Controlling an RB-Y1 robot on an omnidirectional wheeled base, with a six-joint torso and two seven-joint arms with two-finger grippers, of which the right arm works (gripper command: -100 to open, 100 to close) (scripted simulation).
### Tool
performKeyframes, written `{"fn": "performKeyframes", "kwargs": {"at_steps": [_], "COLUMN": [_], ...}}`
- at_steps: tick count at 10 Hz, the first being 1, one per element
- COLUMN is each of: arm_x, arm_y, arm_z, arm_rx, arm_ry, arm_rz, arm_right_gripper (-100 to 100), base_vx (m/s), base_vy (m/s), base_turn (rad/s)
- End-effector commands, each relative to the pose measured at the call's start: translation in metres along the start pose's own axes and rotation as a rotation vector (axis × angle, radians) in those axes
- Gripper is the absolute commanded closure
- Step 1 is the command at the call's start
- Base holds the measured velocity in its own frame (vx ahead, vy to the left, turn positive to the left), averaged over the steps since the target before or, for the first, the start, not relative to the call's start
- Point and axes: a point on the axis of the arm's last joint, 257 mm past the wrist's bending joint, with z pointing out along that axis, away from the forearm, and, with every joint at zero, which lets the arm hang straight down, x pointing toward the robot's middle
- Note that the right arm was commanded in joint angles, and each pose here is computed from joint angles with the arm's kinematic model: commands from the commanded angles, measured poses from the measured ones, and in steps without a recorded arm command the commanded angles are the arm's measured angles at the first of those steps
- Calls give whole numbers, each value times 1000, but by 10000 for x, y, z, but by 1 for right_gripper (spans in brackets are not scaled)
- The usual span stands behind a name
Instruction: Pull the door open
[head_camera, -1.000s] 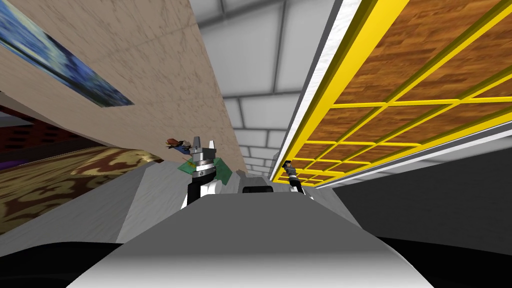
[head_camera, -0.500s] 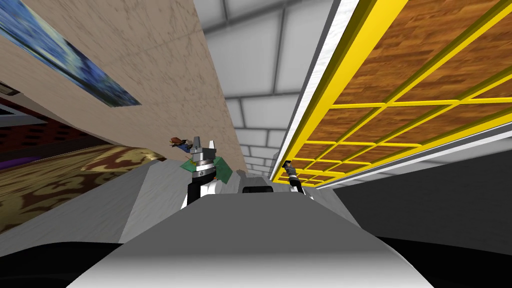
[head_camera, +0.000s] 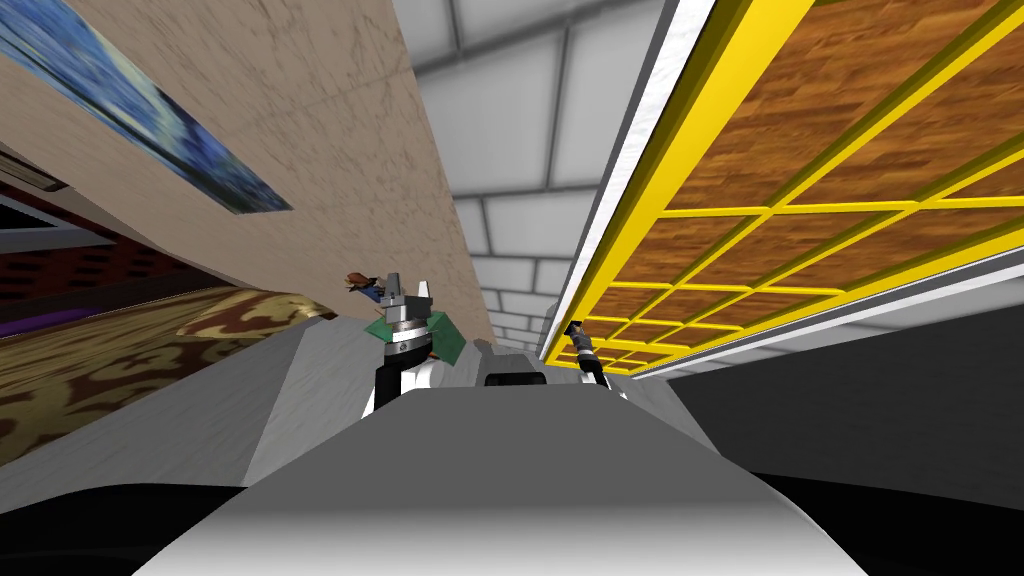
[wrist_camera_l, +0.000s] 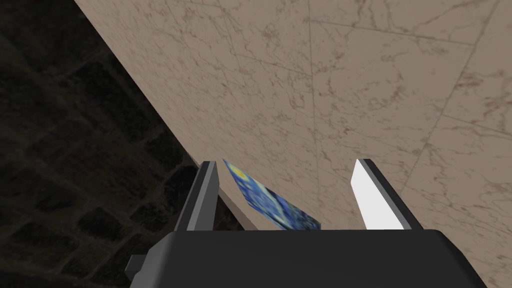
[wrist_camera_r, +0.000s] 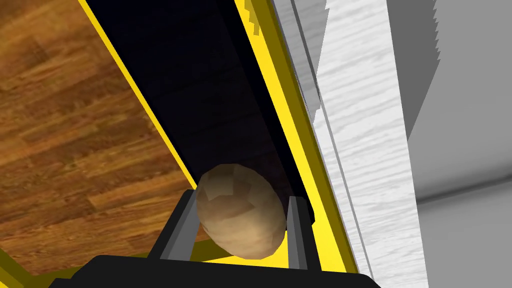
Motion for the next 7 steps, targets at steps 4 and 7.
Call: {"fn": "performKeyframes", "kwargs": {"at_steps": [4,7], "arm_x": [33,32], "arm_y": [15,13], "arm_z": [-4,-2], "arm_rx": [3,4], "arm_ry": [3,2], "arm_rz": [140,197], "arm_right_gripper": [100,100], "base_vx": [-31,-21], "base_vy": [-10,-10], "base_turn": [34,23]}}
